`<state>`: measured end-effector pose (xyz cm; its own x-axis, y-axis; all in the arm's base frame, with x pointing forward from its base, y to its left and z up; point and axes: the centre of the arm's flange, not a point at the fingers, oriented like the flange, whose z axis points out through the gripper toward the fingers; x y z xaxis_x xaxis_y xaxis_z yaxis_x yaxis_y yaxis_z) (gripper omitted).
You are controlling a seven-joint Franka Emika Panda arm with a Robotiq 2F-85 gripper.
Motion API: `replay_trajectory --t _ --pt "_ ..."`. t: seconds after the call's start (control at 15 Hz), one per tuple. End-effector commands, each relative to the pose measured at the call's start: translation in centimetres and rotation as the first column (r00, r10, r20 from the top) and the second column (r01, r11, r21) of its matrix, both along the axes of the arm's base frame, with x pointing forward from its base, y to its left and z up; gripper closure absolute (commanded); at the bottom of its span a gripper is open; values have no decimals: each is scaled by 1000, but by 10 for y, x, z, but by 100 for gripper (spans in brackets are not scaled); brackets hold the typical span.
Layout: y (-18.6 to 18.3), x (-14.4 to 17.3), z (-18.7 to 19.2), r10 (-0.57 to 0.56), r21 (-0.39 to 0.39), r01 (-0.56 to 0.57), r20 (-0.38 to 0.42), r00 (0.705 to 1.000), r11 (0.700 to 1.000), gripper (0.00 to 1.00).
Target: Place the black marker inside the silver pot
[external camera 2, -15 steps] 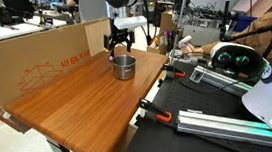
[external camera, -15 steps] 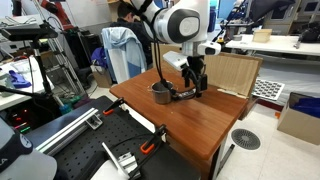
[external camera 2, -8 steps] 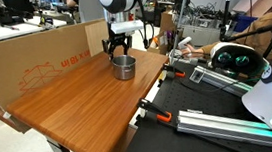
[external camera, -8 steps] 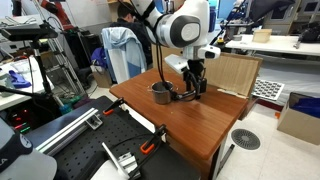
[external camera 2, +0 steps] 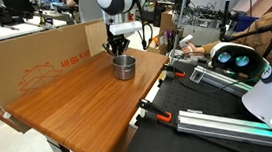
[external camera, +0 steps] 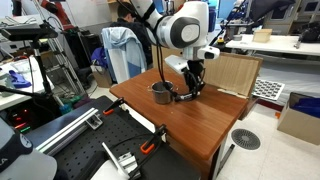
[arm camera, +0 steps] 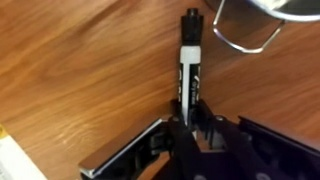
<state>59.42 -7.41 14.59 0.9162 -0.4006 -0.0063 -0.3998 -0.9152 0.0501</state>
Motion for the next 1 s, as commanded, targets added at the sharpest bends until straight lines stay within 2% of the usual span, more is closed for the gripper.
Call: replay_trajectory --t 0.0,0.33,0.73,0.93 --pt "0 4 4 -9 -19 10 23 1000 1000 96" --pt "1 10 36 7 -31 -4 88 996 1000 95" --pt "-3 13 102 20 -44 -12 184 983 999 95" --pt "3 9 135 43 -101 -18 254 966 995 95"
